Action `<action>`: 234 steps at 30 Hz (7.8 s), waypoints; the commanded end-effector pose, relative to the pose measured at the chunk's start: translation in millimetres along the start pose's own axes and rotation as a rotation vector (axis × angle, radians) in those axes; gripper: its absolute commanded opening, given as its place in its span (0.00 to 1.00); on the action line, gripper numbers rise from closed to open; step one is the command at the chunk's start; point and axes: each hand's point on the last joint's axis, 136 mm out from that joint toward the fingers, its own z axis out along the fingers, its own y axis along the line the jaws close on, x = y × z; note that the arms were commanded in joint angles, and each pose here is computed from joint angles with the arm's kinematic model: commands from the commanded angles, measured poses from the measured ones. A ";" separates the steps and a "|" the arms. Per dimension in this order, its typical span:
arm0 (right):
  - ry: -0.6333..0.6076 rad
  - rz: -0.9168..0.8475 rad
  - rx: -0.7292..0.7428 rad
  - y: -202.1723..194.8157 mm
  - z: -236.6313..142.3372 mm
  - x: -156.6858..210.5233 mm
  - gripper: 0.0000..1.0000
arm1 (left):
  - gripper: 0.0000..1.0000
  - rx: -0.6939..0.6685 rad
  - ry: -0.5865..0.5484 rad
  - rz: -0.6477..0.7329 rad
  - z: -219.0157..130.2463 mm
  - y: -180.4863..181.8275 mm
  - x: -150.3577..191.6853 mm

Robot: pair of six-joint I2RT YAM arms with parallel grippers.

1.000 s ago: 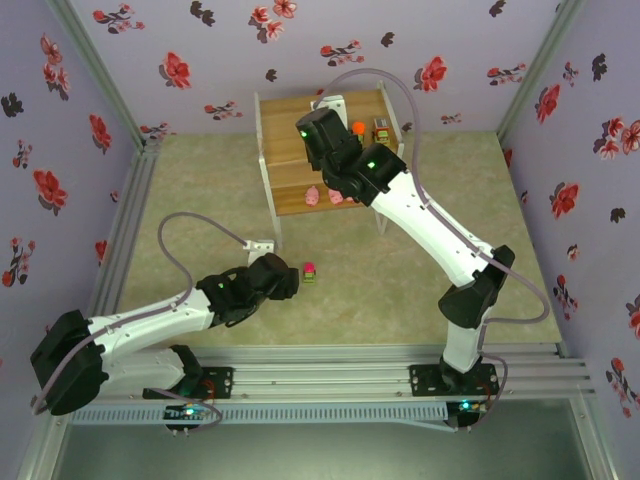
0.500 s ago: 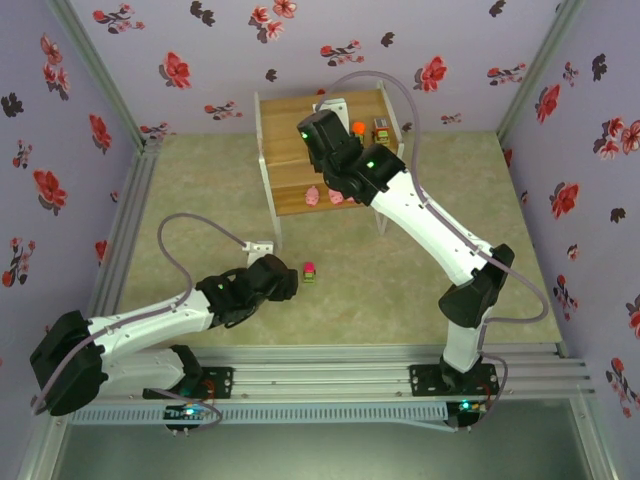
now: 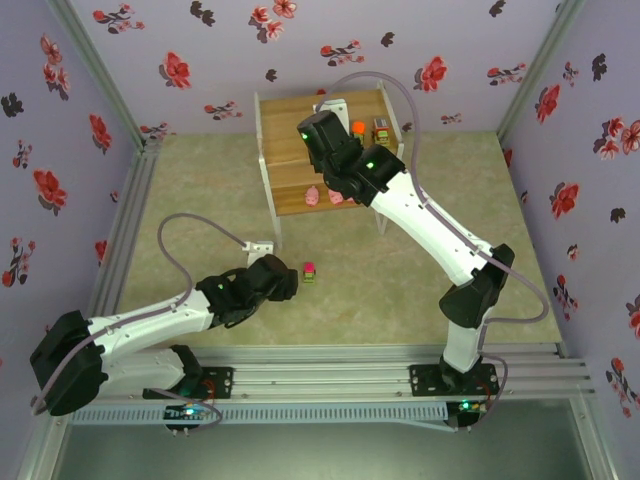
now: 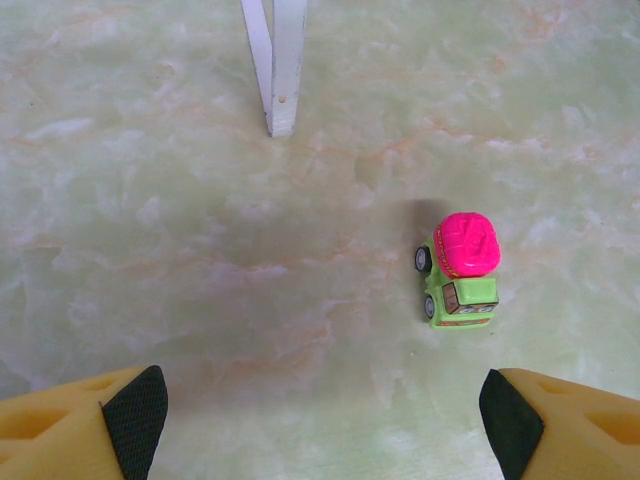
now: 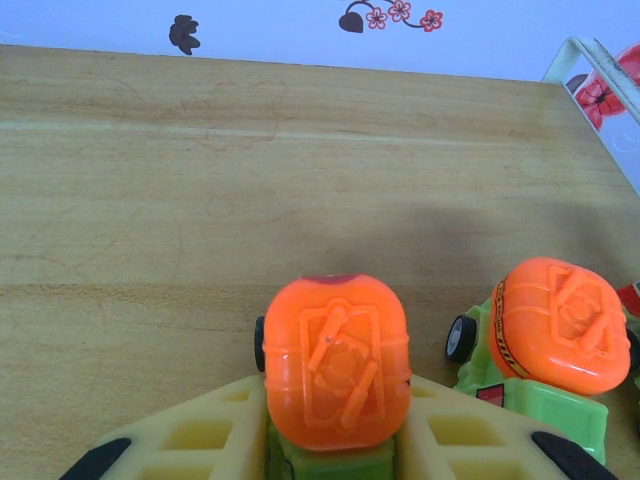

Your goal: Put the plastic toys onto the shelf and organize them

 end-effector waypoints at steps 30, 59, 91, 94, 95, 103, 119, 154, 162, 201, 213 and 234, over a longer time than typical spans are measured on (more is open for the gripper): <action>-0.013 0.015 -0.006 -12.1 -14.9 -8.0 0.43 | 0.85 0.000 -0.010 0.002 -2.7 -0.1 -1.0; -0.073 0.013 -0.045 -10.6 -49.0 -24.7 0.44 | 0.85 0.011 -0.018 0.015 -6.8 -8.5 -7.9; -0.119 0.024 -0.067 -43.6 -107.0 12.9 0.43 | 0.85 0.021 -0.010 0.069 -2.4 -43.5 -12.4; -0.105 0.019 -0.069 -46.7 -107.3 26.8 0.43 | 0.85 0.017 -0.011 0.074 -1.1 -47.4 -12.5; -0.098 0.018 -0.069 -47.8 -106.9 32.2 0.43 | 0.85 0.016 -0.009 0.078 -0.7 -49.1 -12.1; -0.037 0.008 -0.075 -52.5 -99.3 73.1 0.43 | 0.85 0.007 -0.002 0.097 5.5 -60.9 -9.0; 0.083 -0.039 -0.145 -47.5 -81.5 152.1 0.53 | 0.77 -0.007 0.013 0.109 19.6 -79.3 0.6; 0.218 -0.052 -0.227 -55.5 -37.5 284.5 0.66 | 0.63 -0.098 0.042 0.030 49.3 -82.0 16.6; 0.227 -0.028 -0.234 -54.8 -32.7 296.7 0.66 | 0.59 -0.138 0.042 0.009 56.6 -78.7 20.2; 0.208 0.018 -0.267 -52.2 -17.3 322.2 0.59 | 0.55 -0.195 0.088 -0.008 86.8 -63.5 26.5; 0.209 0.018 -0.266 -52.2 -16.7 322.4 0.59 | 0.54 -0.174 0.112 0.004 93.4 -66.7 30.1; 0.210 0.017 -0.262 -52.8 -16.4 322.3 0.59 | 0.52 -0.167 0.164 0.030 101.7 -67.6 38.7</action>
